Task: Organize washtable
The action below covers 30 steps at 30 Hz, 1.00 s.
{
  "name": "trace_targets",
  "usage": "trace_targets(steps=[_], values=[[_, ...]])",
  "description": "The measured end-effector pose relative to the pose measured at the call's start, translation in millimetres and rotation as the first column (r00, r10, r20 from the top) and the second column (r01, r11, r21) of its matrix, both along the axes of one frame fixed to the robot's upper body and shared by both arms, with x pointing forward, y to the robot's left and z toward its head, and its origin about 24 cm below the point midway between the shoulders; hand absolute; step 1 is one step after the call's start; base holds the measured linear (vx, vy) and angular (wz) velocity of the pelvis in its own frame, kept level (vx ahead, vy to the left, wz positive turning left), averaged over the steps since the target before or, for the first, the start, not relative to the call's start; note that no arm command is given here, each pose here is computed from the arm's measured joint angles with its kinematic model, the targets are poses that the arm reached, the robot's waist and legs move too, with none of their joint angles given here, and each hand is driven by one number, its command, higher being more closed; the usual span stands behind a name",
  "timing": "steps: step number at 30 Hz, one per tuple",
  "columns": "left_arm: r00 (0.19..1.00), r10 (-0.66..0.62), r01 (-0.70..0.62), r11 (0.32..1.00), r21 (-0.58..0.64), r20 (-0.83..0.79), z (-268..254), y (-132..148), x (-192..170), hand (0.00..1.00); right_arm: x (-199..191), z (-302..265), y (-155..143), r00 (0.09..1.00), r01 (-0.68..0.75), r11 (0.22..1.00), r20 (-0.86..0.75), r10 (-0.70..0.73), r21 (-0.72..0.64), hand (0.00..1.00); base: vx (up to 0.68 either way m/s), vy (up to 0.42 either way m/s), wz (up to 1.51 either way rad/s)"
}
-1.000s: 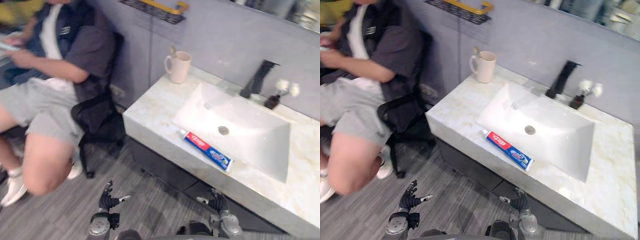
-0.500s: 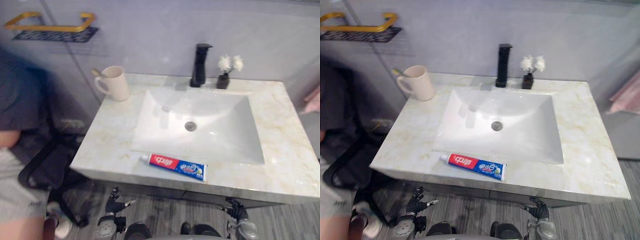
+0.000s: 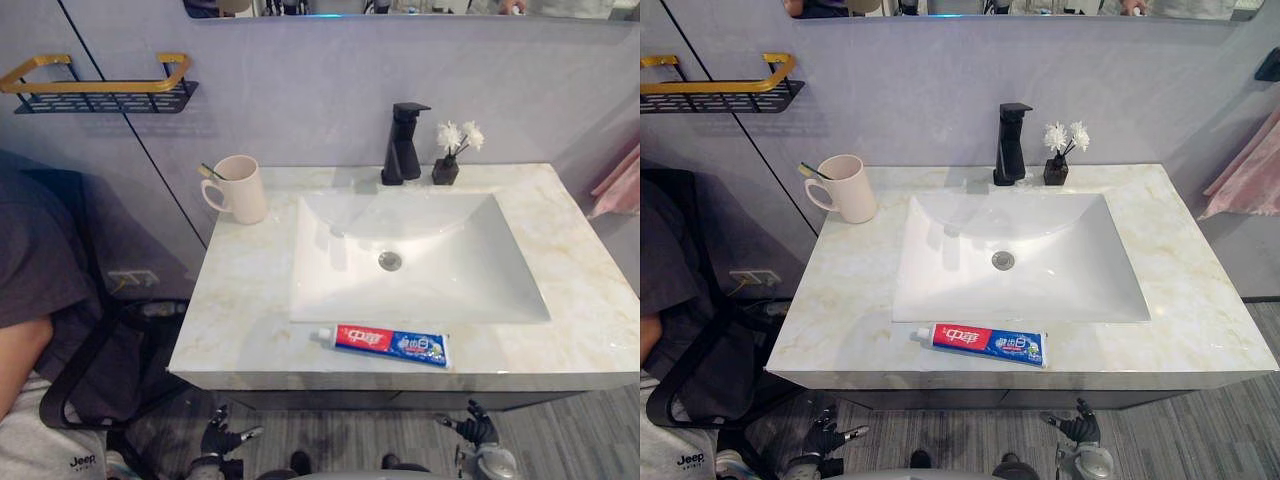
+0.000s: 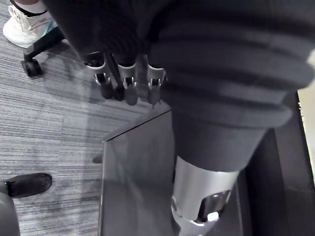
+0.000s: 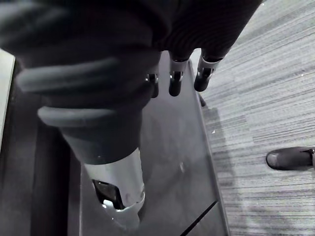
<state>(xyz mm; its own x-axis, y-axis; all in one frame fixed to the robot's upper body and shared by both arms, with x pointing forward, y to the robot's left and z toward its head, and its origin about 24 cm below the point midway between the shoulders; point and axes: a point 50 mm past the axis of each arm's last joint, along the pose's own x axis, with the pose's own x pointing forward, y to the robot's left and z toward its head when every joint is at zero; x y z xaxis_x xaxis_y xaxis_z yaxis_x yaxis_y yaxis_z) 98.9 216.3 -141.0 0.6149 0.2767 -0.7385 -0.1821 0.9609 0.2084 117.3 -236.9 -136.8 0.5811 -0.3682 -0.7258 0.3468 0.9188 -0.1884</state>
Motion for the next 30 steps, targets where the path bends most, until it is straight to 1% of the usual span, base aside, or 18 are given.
trace_targets(steps=[4,8,10,13,14,16,17,18,19,20,21,22,23,24,26,27,29,30], values=[[1.0,-0.015,0.016,1.0,-0.02,0.018,1,-6,7,0.0,-1,0,-2,0.999,0.035,0.999,0.012,-0.035,0.015,0.0,-0.05,-0.014,0.08],[0.999,0.028,-0.027,0.999,-0.023,0.023,2,0,6,0.0,-4,3,-8,0.996,0.089,0.996,0.031,-0.089,0.022,0.0,-0.07,-0.014,0.08],[0.995,0.093,-0.094,0.995,0.026,0.027,5,22,1,0.0,0,10,-22,0.991,0.117,0.993,0.07,-0.117,-0.005,0.0,-0.07,-0.002,0.05],[0.986,0.161,-0.165,0.974,0.157,0.04,19,70,-8,0.0,0,18,-40,0.989,0.124,0.991,0.091,-0.119,-0.051,0.0,-0.06,-0.003,0.11],[0.984,0.173,-0.18,0.966,0.185,0.049,24,79,-10,0.0,-1,19,-42,0.989,0.121,0.991,0.094,-0.116,-0.058,0.0,-0.03,-0.001,0.14],[0.964,0.23,-0.259,0.927,0.27,0.135,45,111,-10,0.0,-5,22,-49,0.989,0.116,0.991,0.1,-0.108,-0.073,0.0,-0.01,0.002,0.16],[0.956,0.239,-0.28,0.916,0.286,0.172,53,118,-7,0.0,-6,23,-50,0.989,0.117,0.99,0.103,-0.109,-0.076,0.0,0.0,-0.002,0.22],[0.938,0.236,-0.311,0.897,0.314,0.255,70,129,3,0.0,-10,23,-51,0.988,0.129,0.989,0.097,-0.121,-0.079,0.0,0.01,-0.006,0.23],[0.911,0.219,-0.342,0.874,0.345,0.35,91,137,14,0.0,-16,22,-53,0.988,0.138,0.987,0.087,-0.131,-0.082,0.0,0.02,-0.008,0.21],[0.893,0.203,-0.357,0.862,0.359,0.401,103,140,20,0.0,-19,22,-53,0.988,0.141,0.987,0.081,-0.134,-0.084,0.0,0.03,-0.013,0.19],[0.854,0.162,-0.386,0.834,0.395,0.494,127,144,29,0.0,-23,21,-53,0.988,0.143,0.986,0.073,-0.137,-0.084,0.0,0.03,-0.014,0.16],[0.832,0.133,-0.399,0.819,0.413,0.539,140,145,35,0.0,-25,20,-53,0.988,0.144,0.986,0.07,-0.138,-0.084,0.0,0.06,-0.023,0.17],[0.773,0.064,-0.424,0.792,0.439,0.631,169,142,45,0.0,-27,19,-51,0.988,0.147,0.986,0.068,-0.142,-0.081,0.0,0.05,-0.017,0.1],[0.73,0.015,-0.437,0.778,0.45,0.684,186,138,52,0.0,-29,19,-50,0.987,0.149,0.986,0.07,-0.144,-0.08,0.0,0.06,-0.019,0.11],[0.605,-0.119,-0.465,0.75,0.471,0.787,229,119,70,0.0,-31,18,-46,0.985,0.16,0.984,0.081,-0.154,-0.073,0.0,0.03,-0.014,0.11],[0.529,-0.19,-0.469,0.747,0.472,0.827,248,104,79,0.0,-31,18,-46,0.984,0.164,0.984,0.087,-0.158,-0.074,0.0,0.01,-0.014,0.09],[0.43,-0.292,-0.436,0.761,0.48,0.854,268,79,92,0.0,-33,18,-46,0.984,0.164,0.983,0.089,-0.157,-0.077,0.0,-0.02,-0.011,0.06],[0.344,-0.367,-0.399,0.776,0.489,0.864,282,55,101,0.0,-32,19,-47,0.983,0.163,0.984,0.094,-0.155,-0.079,0.0,-0.06,-0.01,0.04]])
